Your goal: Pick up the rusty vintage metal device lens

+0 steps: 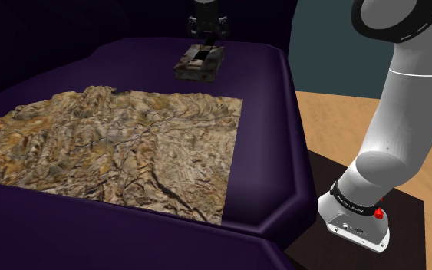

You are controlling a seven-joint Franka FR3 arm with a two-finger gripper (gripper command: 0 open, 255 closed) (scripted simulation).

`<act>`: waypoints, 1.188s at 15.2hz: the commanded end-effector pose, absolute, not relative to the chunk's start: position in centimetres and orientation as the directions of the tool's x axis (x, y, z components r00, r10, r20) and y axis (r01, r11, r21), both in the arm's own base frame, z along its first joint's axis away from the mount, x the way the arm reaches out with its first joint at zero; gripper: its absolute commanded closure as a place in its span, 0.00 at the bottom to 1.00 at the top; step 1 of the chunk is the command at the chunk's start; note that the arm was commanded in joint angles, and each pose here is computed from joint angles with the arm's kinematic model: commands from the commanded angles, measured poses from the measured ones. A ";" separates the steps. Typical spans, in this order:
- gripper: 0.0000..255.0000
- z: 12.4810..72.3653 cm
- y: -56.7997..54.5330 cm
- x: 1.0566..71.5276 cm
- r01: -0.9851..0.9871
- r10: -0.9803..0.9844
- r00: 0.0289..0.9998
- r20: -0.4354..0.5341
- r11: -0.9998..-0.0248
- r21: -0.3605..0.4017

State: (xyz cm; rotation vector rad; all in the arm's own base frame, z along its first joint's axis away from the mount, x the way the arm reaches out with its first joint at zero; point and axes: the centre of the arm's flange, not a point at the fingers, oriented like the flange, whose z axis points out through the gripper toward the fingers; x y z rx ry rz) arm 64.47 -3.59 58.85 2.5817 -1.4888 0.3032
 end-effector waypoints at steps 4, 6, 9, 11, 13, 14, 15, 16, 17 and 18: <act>1.00 58.6 -3.6 64.5 -0.867 -0.837 0.488 0.246 -0.498 0.025; 1.00 58.6 -3.6 64.5 -0.867 -0.837 0.488 0.246 -0.498 0.025; 1.00 58.6 -3.7 64.4 -0.867 -0.837 0.488 0.246 -0.498 0.025; 1.00 59.2 -3.6 64.5 -0.867 -0.837 0.488 0.246 -0.498 0.025; 1.00 60.3 -3.6 64.5 -0.867 -0.837 0.488 0.246 -0.498 0.025; 1.00 60.8 -3.6 64.5 -0.867 -0.837 0.488 0.246 -0.498 0.025; 1.00 61.3 -3.6 64.5 -0.867 -0.837 0.488 0.246 -0.498 0.025; 1.00 61.8 -3.6 64.5 -0.867 -0.837 0.488 0.246 -0.498 0.025; 1.00 62.4 -3.6 64.5 -0.867 -0.837 0.488 0.246 -0.498 0.025; 1.00 62.9 -3.6 64.5 -0.867 -0.837 0.488 0.246 -0.498 0.025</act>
